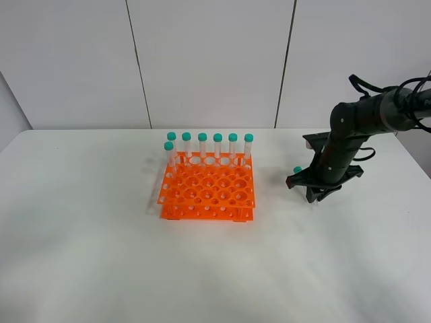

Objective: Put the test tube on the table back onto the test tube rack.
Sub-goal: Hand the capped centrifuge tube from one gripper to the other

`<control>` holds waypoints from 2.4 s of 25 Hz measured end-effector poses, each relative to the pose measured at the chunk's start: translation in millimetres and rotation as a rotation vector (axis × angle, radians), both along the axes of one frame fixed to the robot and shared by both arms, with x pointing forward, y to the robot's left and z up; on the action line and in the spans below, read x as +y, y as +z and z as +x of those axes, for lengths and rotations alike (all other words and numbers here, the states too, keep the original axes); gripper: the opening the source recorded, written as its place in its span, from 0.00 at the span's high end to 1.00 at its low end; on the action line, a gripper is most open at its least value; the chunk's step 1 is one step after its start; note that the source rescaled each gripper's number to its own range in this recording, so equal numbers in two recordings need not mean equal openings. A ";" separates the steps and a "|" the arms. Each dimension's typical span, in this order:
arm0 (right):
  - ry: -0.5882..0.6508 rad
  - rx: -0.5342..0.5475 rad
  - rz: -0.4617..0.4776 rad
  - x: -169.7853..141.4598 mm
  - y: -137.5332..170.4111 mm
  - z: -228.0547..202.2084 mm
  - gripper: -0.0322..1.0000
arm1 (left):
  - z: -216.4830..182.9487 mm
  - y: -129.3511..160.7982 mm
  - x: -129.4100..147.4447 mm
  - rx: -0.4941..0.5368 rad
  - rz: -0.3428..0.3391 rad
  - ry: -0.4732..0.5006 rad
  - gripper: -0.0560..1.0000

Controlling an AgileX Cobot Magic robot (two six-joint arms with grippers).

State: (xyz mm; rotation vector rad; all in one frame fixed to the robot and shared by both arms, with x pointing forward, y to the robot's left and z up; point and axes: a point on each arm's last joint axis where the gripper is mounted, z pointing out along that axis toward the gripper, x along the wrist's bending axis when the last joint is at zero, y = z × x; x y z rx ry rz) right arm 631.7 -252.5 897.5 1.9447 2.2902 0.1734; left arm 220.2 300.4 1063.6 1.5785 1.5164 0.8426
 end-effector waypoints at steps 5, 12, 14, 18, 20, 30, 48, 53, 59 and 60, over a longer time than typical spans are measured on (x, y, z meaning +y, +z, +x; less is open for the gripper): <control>0.023 -0.111 0.010 2.2 40.6 17.0 0.97 | 0.0 0.0 0.0 0.000 0.000 0.000 0.00; 0.086 -0.275 0.015 9.7 101.0 34.1 0.97 | 0.0 0.0 0.0 0.000 0.000 0.000 0.00; 0.124 -0.319 0.012 19.1 115.6 36.0 0.97 | 0.0 0.0 0.0 0.000 0.000 0.000 0.00; 0.215 -0.407 0.002 45.5 142.1 36.6 0.97 | 0.0 0.0 0.0 0.000 0.000 0.000 0.00; 0.259 -0.456 -0.002 60.8 154.6 34.7 0.97 | 0.0 0.0 0.0 0.000 0.000 0.000 0.00; 0.412 -0.687 0.152 143.9 187.5 15.5 0.97 | 0.0 0.0 0.0 0.000 0.000 0.000 0.00; 0.602 -0.989 0.328 218.5 206.9 -28.1 0.97 | 0.0 0.0 0.0 0.000 0.000 0.000 0.00; 0.602 -1.028 0.332 212.2 195.0 -46.4 0.97 | 0.0 0.0 0.0 0.000 0.000 0.000 0.00; 0.562 -1.071 0.333 198.4 172.6 -62.5 0.97 | 0.0 0.0 0.0 0.000 0.000 0.000 0.00; 0.561 -1.074 0.331 196.9 168.0 -65.3 0.97 | 0.0 0.0 0.0 0.000 0.000 0.000 0.00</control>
